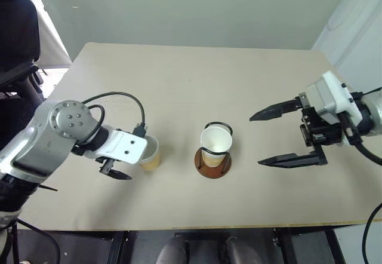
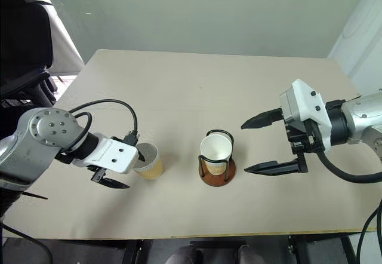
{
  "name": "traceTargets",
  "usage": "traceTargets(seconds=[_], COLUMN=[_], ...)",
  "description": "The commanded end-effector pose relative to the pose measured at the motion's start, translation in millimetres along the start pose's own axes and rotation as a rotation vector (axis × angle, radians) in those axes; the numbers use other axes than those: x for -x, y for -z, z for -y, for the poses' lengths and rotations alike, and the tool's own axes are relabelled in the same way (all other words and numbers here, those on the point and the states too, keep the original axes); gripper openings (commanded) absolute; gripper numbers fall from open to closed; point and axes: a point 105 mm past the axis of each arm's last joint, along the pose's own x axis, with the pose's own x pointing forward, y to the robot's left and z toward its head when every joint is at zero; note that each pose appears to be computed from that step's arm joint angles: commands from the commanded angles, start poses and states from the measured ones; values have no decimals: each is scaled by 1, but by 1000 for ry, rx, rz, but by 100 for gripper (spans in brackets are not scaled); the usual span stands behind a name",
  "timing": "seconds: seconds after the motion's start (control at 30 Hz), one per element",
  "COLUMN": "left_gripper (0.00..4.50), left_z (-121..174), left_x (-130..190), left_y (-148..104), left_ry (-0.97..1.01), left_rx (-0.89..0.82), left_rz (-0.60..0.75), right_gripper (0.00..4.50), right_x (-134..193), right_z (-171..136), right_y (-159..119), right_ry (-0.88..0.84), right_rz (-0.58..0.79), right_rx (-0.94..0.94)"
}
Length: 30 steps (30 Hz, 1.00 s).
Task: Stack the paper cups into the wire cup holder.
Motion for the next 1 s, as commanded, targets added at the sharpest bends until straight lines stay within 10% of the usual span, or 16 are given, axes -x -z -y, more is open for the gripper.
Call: traceTargets(seconds=[0.03,0.37,1.0], left_gripper=[350,1,1], left_z=[-5,-23,-48], left_x=[4,17,87], left_y=[-3,-21,-93], left_ry=[-15,-83,-215], left_rx=[-29,10,-76], left_rz=[-7,98,388], right_gripper=[450,450,450], right_x=[0,3,3], right_z=[0,0,7], right_y=[-4,-2,4], right_ry=[14,16,47], right_rz=[-6,-16,-30], right_rx=[25,20,27])
